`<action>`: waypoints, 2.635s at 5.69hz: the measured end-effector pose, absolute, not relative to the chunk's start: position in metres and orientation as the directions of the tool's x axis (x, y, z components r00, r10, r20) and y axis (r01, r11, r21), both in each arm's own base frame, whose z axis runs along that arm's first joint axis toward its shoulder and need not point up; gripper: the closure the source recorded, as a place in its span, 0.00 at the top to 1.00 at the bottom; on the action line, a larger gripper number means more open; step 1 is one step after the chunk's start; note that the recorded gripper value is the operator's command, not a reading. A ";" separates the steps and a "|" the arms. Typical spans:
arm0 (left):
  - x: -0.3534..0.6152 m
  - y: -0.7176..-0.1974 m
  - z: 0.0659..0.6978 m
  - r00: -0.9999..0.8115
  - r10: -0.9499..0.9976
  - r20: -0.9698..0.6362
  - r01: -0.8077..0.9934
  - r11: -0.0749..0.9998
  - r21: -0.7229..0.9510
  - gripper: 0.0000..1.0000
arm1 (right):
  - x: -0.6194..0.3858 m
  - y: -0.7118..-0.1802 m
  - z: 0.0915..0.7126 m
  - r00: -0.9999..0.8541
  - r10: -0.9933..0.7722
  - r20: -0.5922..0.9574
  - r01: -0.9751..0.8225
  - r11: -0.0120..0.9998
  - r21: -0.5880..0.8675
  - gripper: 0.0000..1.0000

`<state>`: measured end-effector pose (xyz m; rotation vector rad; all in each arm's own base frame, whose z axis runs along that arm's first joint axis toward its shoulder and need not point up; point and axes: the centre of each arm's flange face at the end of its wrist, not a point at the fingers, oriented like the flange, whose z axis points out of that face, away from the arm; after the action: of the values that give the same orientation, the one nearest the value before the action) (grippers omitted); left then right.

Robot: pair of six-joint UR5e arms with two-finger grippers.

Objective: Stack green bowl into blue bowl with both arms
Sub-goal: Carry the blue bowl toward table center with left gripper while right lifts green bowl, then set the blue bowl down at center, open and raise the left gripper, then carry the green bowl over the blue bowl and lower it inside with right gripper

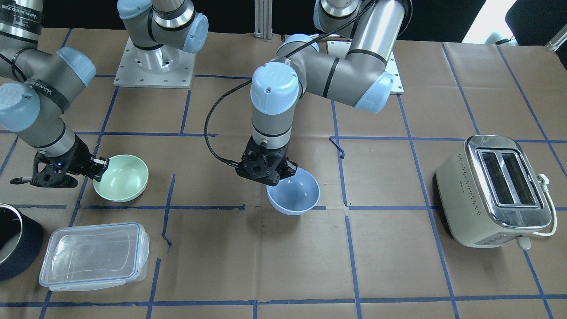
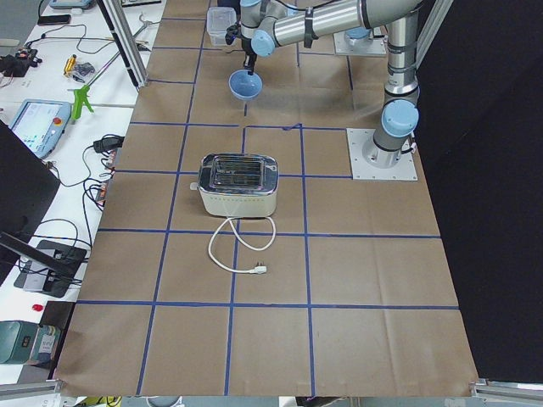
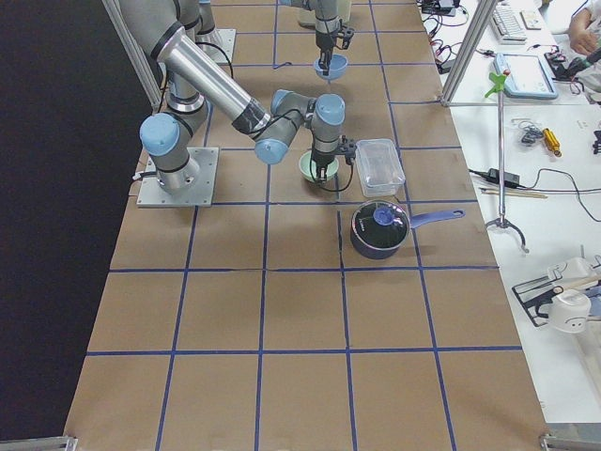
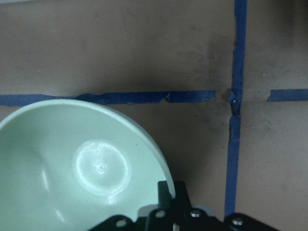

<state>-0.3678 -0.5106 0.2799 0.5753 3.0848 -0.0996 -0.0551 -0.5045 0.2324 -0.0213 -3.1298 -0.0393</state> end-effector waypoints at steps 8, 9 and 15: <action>-0.405 -0.497 0.283 -0.869 0.495 -0.025 0.494 0.863 -0.104 0.98 | -0.032 -0.529 0.465 -1.000 -0.015 0.007 -0.014 0.994 0.108 0.06; -0.370 -0.491 0.345 -0.890 0.454 -0.027 0.454 0.882 -0.128 0.98 | -0.032 -0.530 0.462 -1.000 -0.014 0.003 -0.014 0.994 0.111 0.06; -0.150 -0.469 0.480 -0.998 0.067 -0.012 0.067 0.998 -0.014 0.98 | 0.162 -0.540 0.415 -0.994 0.101 0.044 0.103 0.993 0.059 0.05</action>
<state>-0.1504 -0.4695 0.4796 0.1054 3.1281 -0.0218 0.1622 -0.5399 0.4153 -0.1586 -3.0954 -0.0949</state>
